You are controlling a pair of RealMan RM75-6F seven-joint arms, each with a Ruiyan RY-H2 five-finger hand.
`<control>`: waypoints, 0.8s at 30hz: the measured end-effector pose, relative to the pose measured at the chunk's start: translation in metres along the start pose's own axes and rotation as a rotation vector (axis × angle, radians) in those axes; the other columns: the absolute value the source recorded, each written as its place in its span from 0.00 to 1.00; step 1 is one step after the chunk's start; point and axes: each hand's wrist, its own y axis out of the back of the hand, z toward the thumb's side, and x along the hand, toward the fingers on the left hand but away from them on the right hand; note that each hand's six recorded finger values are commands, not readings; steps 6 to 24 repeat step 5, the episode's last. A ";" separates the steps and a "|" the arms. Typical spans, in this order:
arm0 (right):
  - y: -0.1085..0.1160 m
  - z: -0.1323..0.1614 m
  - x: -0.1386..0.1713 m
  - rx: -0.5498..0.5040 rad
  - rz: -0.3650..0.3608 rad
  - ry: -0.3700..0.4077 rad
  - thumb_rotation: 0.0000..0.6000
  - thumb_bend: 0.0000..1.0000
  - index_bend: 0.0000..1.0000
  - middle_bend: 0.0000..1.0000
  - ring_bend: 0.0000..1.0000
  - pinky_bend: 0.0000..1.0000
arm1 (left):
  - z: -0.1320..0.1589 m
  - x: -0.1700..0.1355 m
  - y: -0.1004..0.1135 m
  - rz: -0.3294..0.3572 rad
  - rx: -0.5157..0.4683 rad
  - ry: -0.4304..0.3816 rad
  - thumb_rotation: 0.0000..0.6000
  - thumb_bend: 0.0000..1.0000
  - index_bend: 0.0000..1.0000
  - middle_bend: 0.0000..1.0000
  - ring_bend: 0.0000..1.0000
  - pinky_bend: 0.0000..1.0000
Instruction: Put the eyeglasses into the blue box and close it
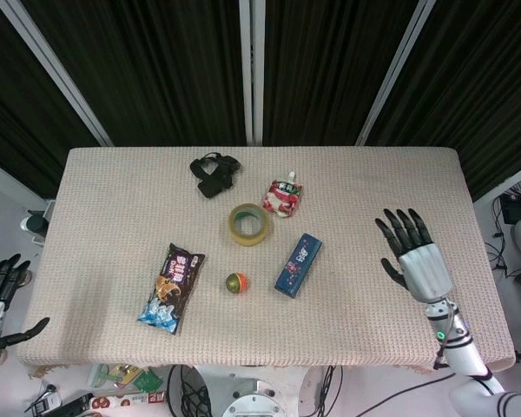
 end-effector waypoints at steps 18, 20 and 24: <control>0.044 -0.056 0.055 0.077 0.099 -0.236 1.00 0.20 0.00 0.00 0.00 0.00 | 0.005 0.000 0.004 0.004 0.011 -0.008 0.75 0.15 0.03 0.02 0.06 0.19; 0.044 -0.056 0.055 0.077 0.099 -0.236 1.00 0.20 0.00 0.00 0.00 0.00 | 0.005 0.000 0.004 0.004 0.011 -0.008 0.75 0.15 0.03 0.02 0.06 0.19; 0.044 -0.056 0.055 0.077 0.099 -0.236 1.00 0.20 0.00 0.00 0.00 0.00 | 0.005 0.000 0.004 0.004 0.011 -0.008 0.75 0.15 0.03 0.02 0.06 0.19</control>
